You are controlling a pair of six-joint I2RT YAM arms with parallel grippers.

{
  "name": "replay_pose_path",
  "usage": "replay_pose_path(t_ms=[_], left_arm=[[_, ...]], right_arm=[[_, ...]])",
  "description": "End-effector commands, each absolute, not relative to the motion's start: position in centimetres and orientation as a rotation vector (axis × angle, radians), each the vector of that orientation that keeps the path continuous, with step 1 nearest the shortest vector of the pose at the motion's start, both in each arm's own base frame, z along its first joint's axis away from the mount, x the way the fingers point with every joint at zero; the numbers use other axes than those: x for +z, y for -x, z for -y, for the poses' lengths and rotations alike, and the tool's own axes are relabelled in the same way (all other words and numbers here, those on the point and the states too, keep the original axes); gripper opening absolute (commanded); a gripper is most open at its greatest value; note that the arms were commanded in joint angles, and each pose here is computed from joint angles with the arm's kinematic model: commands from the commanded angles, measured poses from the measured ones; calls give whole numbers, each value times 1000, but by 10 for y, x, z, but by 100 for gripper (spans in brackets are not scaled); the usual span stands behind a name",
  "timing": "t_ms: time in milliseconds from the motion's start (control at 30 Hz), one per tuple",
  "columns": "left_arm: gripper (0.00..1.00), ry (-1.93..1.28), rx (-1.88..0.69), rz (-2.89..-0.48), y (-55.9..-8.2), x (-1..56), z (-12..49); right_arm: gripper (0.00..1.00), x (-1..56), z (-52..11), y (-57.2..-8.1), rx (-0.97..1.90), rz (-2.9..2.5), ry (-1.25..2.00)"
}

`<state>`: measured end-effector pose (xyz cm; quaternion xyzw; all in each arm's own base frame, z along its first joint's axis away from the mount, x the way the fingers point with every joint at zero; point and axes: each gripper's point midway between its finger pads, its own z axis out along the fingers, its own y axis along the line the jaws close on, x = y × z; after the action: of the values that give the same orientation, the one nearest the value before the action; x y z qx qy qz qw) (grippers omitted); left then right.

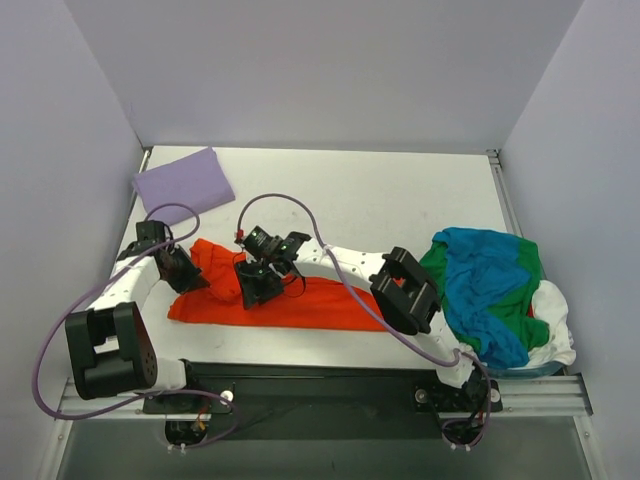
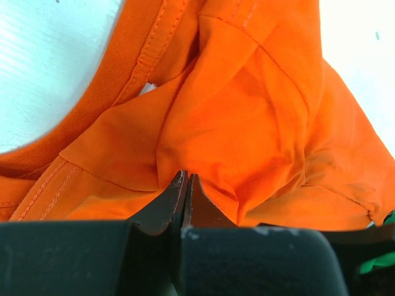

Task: Fold and stack the t-shirts
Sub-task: Fold the other side of the tshirt into a rectangle

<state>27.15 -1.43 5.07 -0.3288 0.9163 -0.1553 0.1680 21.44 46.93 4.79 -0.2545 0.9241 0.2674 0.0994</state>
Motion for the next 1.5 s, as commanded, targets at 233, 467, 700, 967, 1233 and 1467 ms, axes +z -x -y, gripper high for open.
replay_pose_path(t_ms=[233,467,700,967,1233,1467], left_arm=[[0,870,-497,-2560,-272,64,15],[0,862,-498,-2563,-271,65,16],[0,864,-515,-2565,-270,66,18],[0,869,-539,-2559,-261,66,23],[0,847,-519,-2571,-247,66,23],[0,888,-473,-2574,-239,66,21]], right_arm=[[43,40,-479,-233,732,-2705,690],[42,31,-489,-237,729,-2708,685],[34,21,-485,-241,660,-2734,666],[4,22,-478,-240,620,-2747,655],[0,53,-469,-239,703,-2749,636],[0,69,-444,-228,764,-2790,664]])
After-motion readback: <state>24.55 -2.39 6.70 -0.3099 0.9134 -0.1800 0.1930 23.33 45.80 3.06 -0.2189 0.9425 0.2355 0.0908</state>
